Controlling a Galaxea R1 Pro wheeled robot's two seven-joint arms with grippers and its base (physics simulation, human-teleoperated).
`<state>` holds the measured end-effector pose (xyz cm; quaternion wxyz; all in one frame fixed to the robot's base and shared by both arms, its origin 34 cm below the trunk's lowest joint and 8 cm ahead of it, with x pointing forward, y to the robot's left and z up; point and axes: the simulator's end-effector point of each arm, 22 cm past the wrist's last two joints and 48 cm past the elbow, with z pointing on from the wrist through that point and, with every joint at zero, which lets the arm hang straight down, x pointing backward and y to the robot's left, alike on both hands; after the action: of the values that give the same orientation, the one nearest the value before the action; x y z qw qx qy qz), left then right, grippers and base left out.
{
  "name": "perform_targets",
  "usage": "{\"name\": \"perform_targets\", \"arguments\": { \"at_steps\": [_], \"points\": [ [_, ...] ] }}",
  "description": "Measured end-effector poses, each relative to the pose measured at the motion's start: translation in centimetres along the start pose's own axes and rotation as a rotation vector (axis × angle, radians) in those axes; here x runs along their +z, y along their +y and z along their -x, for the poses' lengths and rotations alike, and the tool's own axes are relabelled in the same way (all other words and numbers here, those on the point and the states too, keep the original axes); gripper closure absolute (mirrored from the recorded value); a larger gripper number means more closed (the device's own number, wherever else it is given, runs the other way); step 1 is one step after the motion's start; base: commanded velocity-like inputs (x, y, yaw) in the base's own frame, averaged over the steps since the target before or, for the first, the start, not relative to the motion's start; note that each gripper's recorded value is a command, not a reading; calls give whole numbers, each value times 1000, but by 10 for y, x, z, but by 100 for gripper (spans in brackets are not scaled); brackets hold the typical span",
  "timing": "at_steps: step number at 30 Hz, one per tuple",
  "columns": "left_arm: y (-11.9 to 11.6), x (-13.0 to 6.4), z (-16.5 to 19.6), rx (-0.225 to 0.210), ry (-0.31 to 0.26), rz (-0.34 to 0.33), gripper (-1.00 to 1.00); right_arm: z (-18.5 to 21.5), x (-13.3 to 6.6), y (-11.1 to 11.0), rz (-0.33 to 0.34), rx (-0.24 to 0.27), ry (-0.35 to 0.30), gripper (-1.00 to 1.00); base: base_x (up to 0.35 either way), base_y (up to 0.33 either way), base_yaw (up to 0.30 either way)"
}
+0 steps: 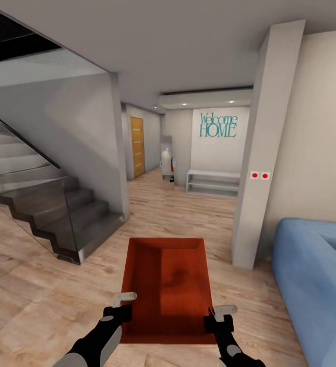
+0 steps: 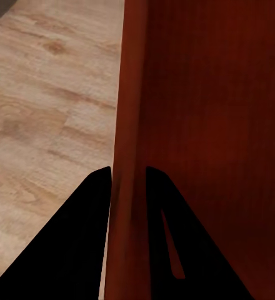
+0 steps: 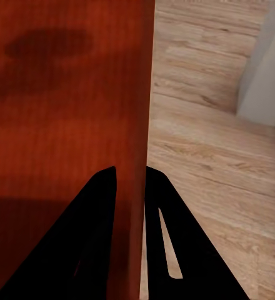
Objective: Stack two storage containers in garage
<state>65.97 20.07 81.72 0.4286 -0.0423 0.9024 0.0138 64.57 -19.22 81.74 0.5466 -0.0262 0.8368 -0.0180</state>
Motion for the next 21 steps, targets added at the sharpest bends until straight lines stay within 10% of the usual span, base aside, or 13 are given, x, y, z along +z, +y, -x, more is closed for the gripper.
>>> {"name": "perform_targets", "arguments": {
  "at_steps": [21],
  "points": [
    [0,0,0,-1,0,0,100,0,0,0,0,0,0,100,321,0,0]
  ]
}}
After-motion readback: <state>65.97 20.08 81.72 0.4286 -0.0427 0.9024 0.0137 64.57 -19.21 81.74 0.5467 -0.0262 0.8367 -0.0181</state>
